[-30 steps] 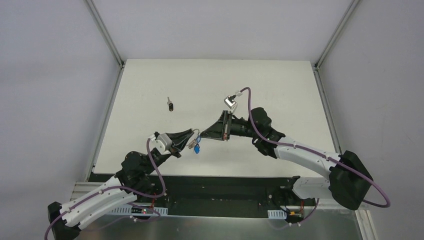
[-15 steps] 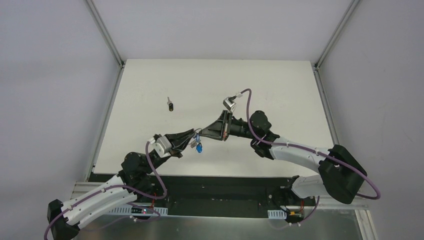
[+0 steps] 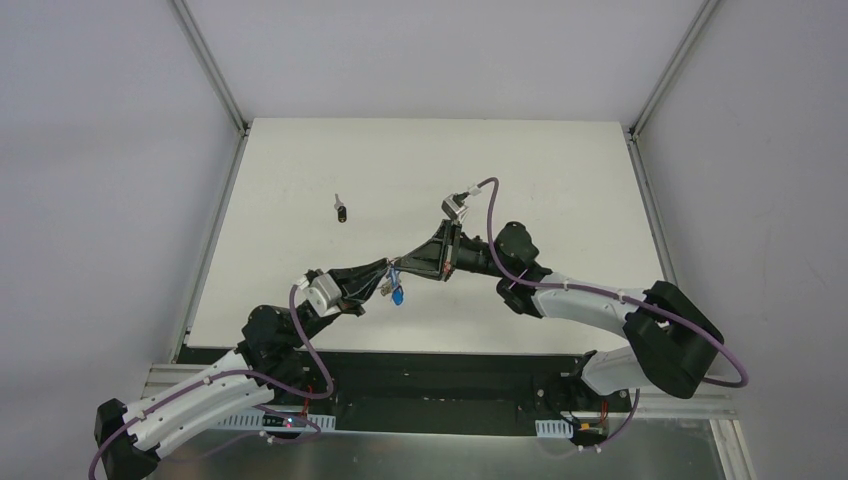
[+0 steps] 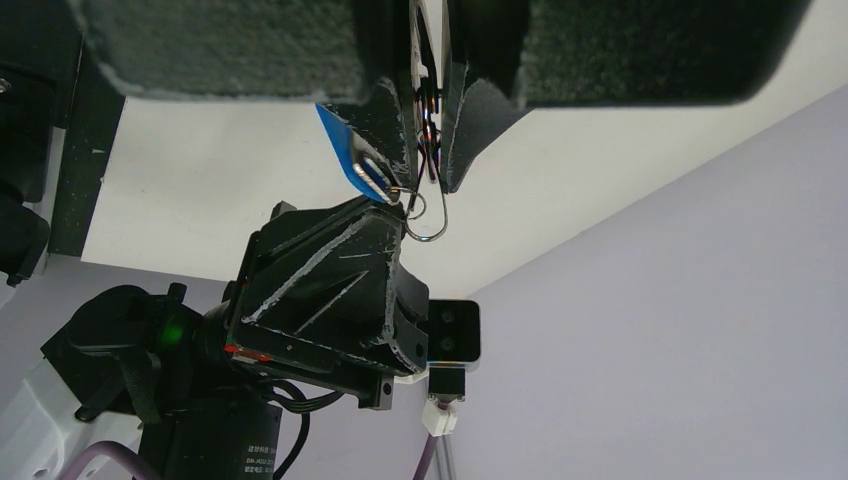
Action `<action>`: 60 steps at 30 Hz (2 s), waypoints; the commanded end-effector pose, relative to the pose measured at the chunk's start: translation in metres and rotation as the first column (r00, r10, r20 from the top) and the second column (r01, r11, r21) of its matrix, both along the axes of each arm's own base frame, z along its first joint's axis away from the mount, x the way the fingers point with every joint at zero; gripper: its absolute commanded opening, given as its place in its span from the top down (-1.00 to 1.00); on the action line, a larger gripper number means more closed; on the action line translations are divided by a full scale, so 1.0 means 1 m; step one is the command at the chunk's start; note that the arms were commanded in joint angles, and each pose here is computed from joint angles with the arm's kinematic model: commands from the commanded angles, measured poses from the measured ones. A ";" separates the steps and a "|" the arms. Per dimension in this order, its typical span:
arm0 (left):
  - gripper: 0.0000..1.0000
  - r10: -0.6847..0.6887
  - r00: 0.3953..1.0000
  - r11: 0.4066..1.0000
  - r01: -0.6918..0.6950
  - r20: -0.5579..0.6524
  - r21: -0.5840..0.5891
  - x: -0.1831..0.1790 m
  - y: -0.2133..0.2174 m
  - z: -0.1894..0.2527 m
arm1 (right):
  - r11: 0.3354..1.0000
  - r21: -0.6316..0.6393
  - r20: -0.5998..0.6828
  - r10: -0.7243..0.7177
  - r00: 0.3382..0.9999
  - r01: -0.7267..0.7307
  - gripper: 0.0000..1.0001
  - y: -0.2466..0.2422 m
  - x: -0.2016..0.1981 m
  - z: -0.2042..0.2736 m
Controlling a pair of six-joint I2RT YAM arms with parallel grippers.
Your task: Put the keys on the keyring
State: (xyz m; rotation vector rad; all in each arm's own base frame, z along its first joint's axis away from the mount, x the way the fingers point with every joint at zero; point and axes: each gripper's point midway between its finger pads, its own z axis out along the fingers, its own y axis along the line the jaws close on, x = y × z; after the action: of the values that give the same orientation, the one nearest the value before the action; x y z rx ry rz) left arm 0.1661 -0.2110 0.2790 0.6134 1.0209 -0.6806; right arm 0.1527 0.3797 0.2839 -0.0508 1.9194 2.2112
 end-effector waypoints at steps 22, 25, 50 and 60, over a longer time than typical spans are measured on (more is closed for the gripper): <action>1.00 -0.029 0.997 0.997 0.034 0.076 -0.064 -0.011 0.002 0.022 | 0.995 0.090 0.037 0.026 0.999 -0.029 1.00 0.008 -0.008 0.026; 1.00 -0.031 0.997 0.998 0.035 0.074 -0.059 -0.010 0.001 0.021 | 0.995 0.099 0.041 0.008 0.999 -0.012 1.00 0.007 -0.005 0.027; 1.00 -0.063 0.996 0.997 0.066 0.055 -0.045 -0.013 -0.004 0.015 | 0.983 0.177 0.062 -0.049 0.997 0.037 1.00 0.012 0.014 0.051; 1.00 -0.067 0.997 0.997 0.068 0.040 -0.031 -0.012 -0.007 0.011 | 0.978 0.204 0.079 -0.063 0.995 0.046 1.00 0.013 0.019 0.063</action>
State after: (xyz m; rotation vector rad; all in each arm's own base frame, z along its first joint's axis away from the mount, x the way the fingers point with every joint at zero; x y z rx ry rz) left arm 0.1682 -0.2051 0.2898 0.5651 0.9926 -0.6717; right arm 0.1584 0.3935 0.3011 -0.0504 1.8380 2.2835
